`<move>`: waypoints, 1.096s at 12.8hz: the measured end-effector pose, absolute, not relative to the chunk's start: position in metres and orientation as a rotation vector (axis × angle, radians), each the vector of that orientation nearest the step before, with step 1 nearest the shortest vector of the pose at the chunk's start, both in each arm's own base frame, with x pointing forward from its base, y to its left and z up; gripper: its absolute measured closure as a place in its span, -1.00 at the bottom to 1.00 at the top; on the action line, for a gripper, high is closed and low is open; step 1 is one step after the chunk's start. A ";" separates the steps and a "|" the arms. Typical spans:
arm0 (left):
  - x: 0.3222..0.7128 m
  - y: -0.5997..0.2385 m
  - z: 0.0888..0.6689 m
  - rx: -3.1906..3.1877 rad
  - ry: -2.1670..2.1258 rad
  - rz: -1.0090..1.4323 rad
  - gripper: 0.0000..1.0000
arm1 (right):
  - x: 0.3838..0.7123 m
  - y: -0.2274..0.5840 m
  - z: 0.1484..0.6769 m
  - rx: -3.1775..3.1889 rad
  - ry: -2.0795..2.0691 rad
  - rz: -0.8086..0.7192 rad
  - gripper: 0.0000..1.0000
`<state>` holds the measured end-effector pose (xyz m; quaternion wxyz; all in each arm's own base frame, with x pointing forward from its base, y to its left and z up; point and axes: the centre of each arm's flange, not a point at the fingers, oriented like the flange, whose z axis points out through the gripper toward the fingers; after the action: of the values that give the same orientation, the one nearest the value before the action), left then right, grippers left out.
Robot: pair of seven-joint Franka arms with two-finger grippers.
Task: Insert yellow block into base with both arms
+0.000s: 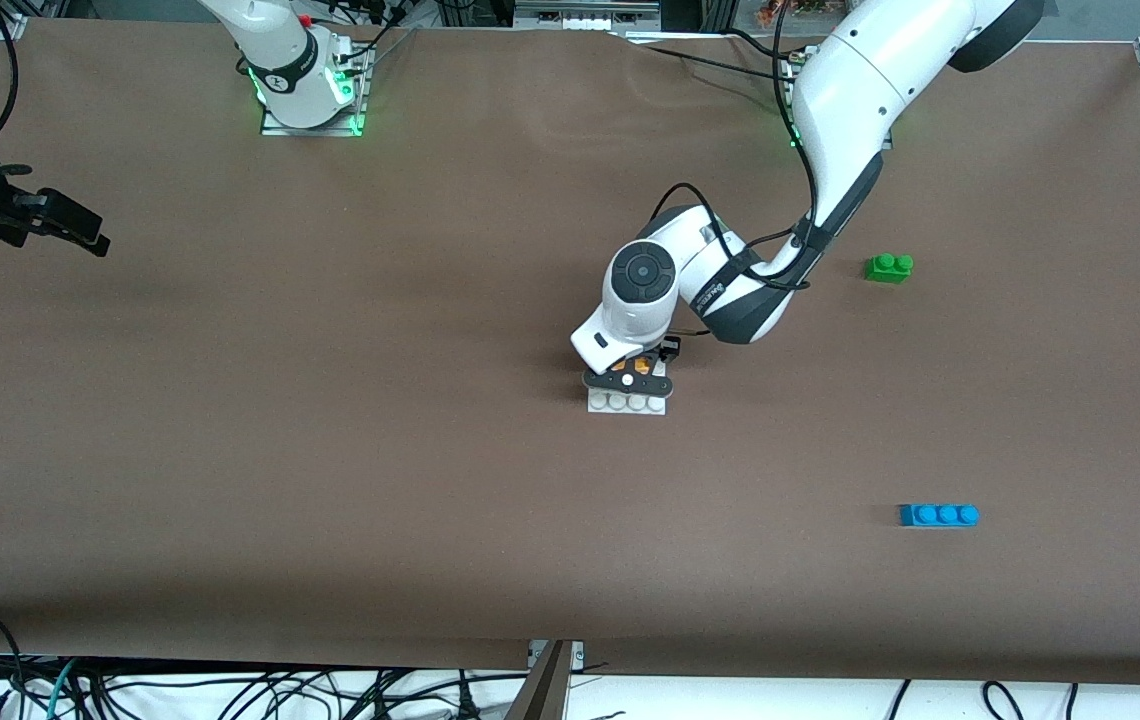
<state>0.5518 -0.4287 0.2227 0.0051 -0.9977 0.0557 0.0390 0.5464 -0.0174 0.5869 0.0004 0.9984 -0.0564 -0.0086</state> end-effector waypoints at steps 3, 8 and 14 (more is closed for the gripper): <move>0.552 -0.429 0.222 -3.123 0.175 0.122 -0.28 | 0.546 -0.017 0.587 3.136 -0.177 -0.028 -1.00; 0.552 -0.424 0.223 -3.092 0.167 0.157 -0.99 | 0.546 -0.017 0.587 3.136 -0.177 -0.028 -1.00; 0.561 -0.396 0.346 -3.009 0.085 0.121 -1.00 | 0.546 -0.017 0.586 3.136 -0.177 -0.029 -1.00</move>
<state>0.5612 -0.3965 0.3459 0.0643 -0.9967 0.0282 0.0400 0.5463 -0.0174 0.5865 0.0004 0.9984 -0.0564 -0.0094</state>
